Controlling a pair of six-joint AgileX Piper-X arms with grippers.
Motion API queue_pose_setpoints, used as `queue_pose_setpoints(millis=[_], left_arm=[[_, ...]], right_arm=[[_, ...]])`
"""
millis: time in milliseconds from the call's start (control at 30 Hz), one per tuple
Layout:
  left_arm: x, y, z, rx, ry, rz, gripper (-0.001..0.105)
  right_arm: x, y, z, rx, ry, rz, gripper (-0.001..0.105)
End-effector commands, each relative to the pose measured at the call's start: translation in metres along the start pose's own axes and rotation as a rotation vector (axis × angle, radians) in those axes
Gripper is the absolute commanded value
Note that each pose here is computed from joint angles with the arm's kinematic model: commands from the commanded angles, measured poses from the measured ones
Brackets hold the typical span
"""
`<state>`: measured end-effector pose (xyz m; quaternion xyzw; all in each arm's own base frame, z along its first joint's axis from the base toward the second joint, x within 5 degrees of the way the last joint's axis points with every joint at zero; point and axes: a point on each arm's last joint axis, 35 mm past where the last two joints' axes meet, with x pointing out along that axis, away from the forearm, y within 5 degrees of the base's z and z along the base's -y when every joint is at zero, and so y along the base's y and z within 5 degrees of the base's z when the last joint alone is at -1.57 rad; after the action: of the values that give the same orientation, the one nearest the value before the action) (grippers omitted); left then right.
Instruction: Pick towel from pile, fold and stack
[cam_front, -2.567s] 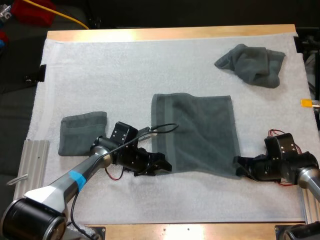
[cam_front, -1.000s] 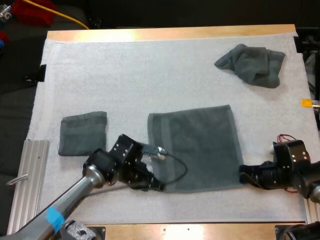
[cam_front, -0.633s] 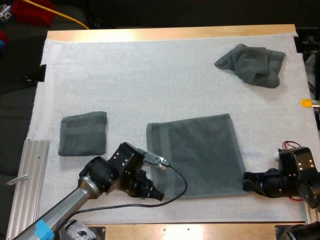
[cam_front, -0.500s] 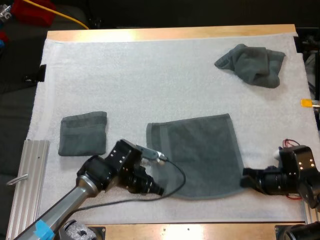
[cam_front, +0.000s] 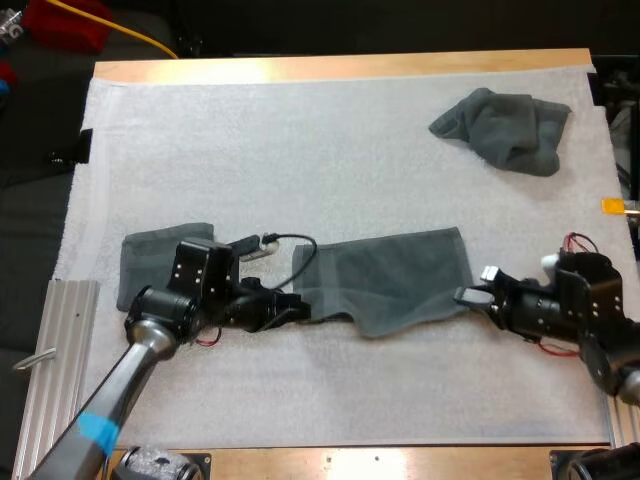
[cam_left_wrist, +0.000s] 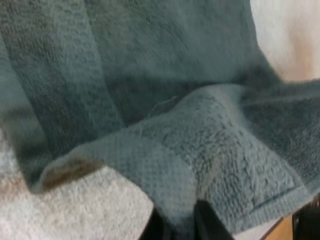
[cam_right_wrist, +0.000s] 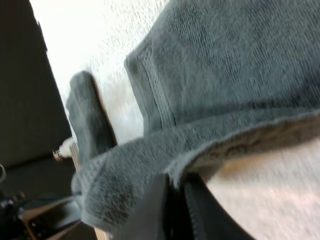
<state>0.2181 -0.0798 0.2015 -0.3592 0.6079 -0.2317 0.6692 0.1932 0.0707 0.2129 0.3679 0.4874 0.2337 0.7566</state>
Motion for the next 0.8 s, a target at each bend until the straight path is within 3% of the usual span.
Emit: queue_pose_setpoints(millis=[0, 433, 767], left_arm=[[0.003, -0.001, 0.005, -0.007, 0.006, -0.028, 0.0], [0.037, 0.016, 0.036, -0.135, -0.037, -0.066, 0.0], [0.051, 0.031, 0.043, -0.176, -0.082, 0.023, 0.0]], right_arm=[[0.004, 0.003, 0.007, -0.015, -0.021, 0.03, 0.0], [0.047, -0.022, 0.032, 0.154, -0.113, 0.002, 0.0], [0.061, -0.039, 0.035, 0.211, -0.167, -0.094, 0.0]])
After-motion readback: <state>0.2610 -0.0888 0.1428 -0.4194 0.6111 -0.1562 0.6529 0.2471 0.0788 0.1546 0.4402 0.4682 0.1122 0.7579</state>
